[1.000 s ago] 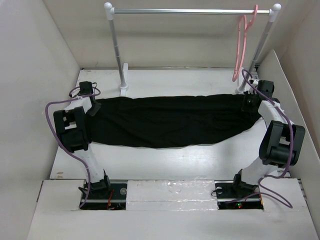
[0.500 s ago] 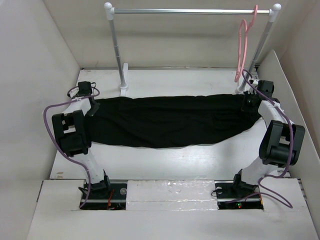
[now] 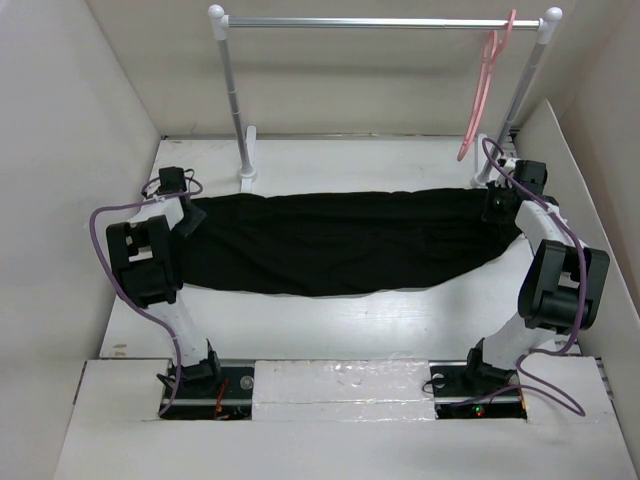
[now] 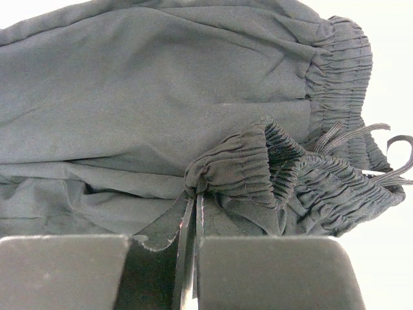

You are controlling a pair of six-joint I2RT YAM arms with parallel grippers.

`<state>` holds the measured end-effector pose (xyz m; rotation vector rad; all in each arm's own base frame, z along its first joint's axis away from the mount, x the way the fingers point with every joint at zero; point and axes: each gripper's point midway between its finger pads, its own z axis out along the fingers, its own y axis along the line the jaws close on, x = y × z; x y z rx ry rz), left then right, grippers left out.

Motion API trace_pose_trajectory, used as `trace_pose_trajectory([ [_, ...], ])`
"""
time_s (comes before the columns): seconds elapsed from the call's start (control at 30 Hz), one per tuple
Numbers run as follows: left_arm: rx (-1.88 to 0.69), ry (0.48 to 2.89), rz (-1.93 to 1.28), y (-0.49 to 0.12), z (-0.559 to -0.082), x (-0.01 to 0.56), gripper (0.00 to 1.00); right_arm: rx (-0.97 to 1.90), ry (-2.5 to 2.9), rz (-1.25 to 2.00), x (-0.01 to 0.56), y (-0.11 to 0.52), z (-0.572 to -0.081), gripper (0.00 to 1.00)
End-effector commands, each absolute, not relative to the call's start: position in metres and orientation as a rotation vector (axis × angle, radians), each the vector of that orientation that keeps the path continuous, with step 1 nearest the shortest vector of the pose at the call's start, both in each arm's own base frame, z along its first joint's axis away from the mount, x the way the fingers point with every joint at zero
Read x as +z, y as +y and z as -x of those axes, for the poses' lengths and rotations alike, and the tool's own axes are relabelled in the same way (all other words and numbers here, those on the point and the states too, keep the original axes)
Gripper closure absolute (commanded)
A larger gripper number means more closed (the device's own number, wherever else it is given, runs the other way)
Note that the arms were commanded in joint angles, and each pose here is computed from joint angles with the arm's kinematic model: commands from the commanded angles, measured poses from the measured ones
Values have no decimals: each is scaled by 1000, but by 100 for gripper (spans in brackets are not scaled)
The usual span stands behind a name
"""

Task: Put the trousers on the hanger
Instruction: Fold the trousers

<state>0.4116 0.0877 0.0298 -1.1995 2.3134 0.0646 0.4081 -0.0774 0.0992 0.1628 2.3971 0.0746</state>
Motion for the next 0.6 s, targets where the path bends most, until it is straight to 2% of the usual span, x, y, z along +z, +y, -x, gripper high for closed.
trace_pose_trajectory([
  [0.0, 4, 2314, 1169, 83, -423, 34, 67, 105, 2349, -121, 105, -67, -421, 100],
  [0.07, -2, 2323, 1172, 81, -421, 30, 68, 106, 2353, -120, 103, -67, -420, 100],
  [0.13, 8, 2317, 1181, 82, -421, 28, 73, 104, 2356, -119, 101, -67, -419, 100],
  [0.17, 17, 2319, 1186, 83, -417, 27, 78, 103, 2357, -118, 101, -67, -419, 100],
  [0.2, 35, 2311, 1193, 85, -416, 28, 89, 103, 2357, -118, 101, -67, -419, 100],
  [0.27, 49, 2303, 1198, 87, -413, 31, 99, 100, 2352, -117, 103, -68, -419, 100],
  [0.57, 91, 2278, 1227, 89, -394, 48, 100, 107, 2354, -106, 104, -63, -419, 100],
])
